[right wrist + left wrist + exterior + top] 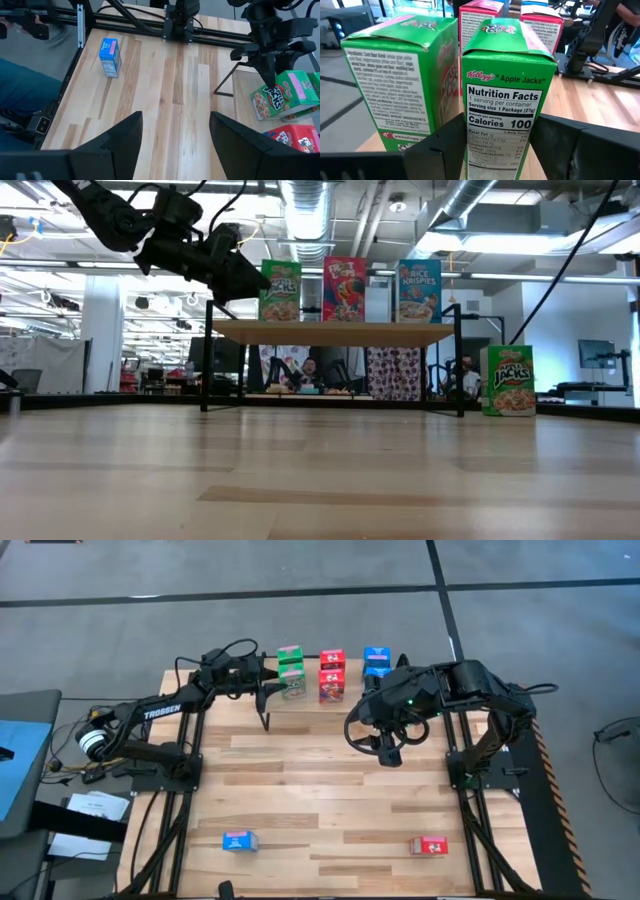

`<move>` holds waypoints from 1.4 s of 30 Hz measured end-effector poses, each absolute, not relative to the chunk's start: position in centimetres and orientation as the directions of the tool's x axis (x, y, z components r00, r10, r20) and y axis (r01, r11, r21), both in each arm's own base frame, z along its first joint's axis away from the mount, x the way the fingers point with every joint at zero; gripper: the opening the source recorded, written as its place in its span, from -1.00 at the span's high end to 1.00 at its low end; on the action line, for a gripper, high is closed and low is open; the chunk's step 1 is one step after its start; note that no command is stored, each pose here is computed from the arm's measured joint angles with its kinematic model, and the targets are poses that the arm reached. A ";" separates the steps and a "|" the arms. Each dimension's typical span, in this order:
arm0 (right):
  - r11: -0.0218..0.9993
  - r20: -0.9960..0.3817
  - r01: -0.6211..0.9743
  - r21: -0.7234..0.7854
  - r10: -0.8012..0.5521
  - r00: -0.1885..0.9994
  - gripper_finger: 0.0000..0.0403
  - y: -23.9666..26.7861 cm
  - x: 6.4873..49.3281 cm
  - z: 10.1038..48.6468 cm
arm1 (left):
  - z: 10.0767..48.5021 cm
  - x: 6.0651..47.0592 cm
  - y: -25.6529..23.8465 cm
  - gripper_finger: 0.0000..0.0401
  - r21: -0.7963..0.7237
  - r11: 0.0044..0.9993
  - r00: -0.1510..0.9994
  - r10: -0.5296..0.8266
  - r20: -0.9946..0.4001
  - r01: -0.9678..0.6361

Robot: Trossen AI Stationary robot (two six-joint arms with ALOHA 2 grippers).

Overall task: Stack cereal on shelf
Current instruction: Put the bottom green cereal box on the shelf aligned with the other green cereal box, then put the red cereal box on the shelf aligned with the other red cereal boxes

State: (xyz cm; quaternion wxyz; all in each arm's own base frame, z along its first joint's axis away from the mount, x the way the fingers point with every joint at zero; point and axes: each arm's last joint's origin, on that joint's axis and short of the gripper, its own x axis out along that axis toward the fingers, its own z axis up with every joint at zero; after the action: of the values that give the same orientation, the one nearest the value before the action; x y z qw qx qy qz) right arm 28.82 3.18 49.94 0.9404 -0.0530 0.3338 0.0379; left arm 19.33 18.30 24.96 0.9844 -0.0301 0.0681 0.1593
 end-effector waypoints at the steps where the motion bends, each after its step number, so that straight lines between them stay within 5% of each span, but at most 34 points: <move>1: 0.992 -0.632 -0.107 -0.074 0.036 0.774 -0.27 3.2 28.8 49.9 | 24.9 19.3 18.3 0.06 -0.037 0.947 0.939 0.312 -0.147 -0.320; 15: 0.992 -0.632 -0.107 -0.074 0.036 0.774 -0.27 3.2 28.8 49.9 | 24.5 19.2 18.4 -0.38 -0.040 0.935 0.922 0.340 -0.186 -0.353; 42: 0.992 -0.632 -0.107 -0.074 0.036 0.774 -0.27 3.2 28.8 49.9 | 24.8 18.8 18.1 -0.39 -0.086 0.905 0.896 0.393 -0.207 -0.417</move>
State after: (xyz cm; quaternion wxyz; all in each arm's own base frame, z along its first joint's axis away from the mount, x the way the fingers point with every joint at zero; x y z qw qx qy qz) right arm 28.84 3.19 49.94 0.9403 -0.0530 0.3339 0.0379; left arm 18.78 18.09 24.85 0.9715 -0.0643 0.0927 0.2084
